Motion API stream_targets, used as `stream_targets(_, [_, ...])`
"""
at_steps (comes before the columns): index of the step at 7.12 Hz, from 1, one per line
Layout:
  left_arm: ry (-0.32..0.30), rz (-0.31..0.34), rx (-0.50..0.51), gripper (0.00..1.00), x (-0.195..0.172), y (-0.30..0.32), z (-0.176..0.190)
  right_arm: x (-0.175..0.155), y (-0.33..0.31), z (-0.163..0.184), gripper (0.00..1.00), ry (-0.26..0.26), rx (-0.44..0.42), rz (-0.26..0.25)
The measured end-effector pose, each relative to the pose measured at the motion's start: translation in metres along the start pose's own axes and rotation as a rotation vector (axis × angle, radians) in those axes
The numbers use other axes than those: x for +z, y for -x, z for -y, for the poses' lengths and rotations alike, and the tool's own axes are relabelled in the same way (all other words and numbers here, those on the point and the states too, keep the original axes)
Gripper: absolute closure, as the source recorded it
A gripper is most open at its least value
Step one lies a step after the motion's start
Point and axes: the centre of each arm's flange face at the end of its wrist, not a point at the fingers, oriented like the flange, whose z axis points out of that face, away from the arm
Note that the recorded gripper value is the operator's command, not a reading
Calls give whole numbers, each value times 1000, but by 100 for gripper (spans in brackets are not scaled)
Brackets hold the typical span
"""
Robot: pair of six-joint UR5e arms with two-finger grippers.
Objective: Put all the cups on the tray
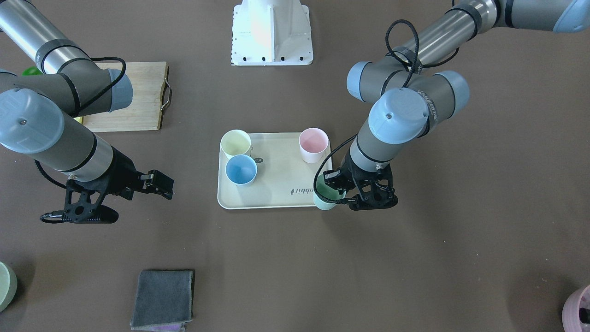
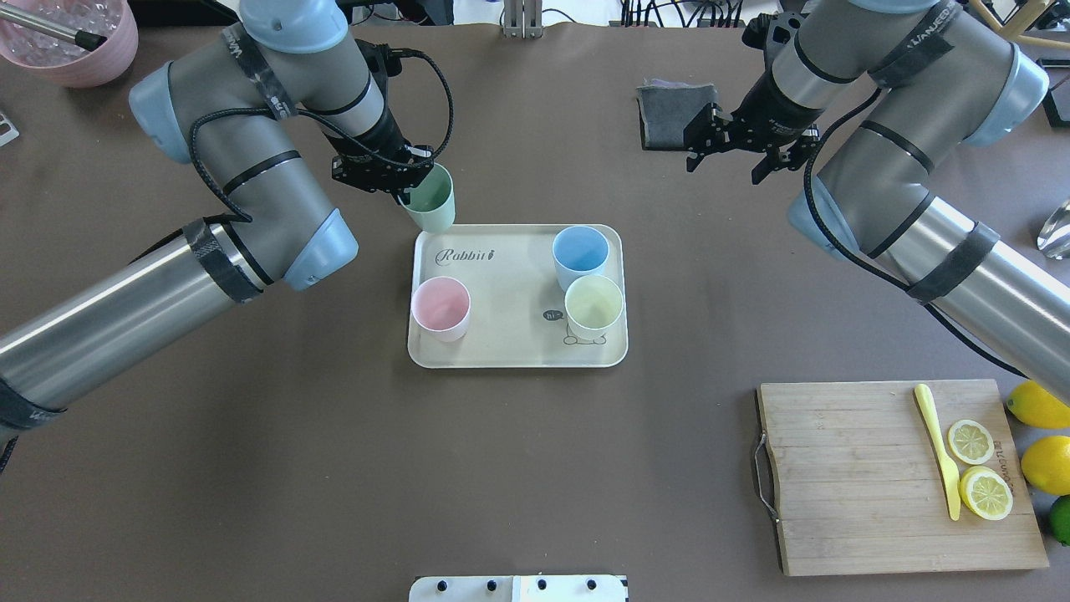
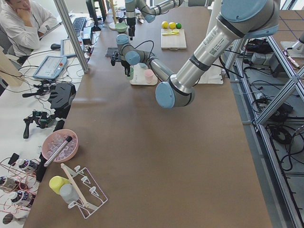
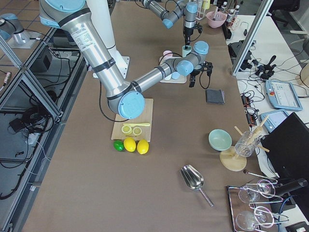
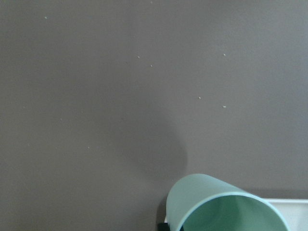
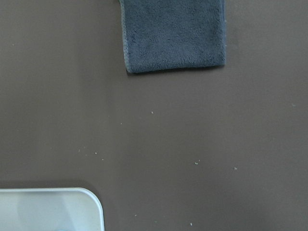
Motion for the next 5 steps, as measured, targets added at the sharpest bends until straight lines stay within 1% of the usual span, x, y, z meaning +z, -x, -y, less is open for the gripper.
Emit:
stream_targets(1, [13,-2,0,42,7,-8,-11,1,-9,3,0,-5,-13,-11])
stream_targets(2, [24,1,3,6,14,-12,-19,2,-20,5,0,-9,-23,-22])
stream_targets(3, [30,4,7,3,20,-14,-24,2,-31,7,0,-12,-29,-32])
stream_targets(5, [22,-5,19,3,15,-17,-28,-2,-45,12,0,-19,-28,-42])
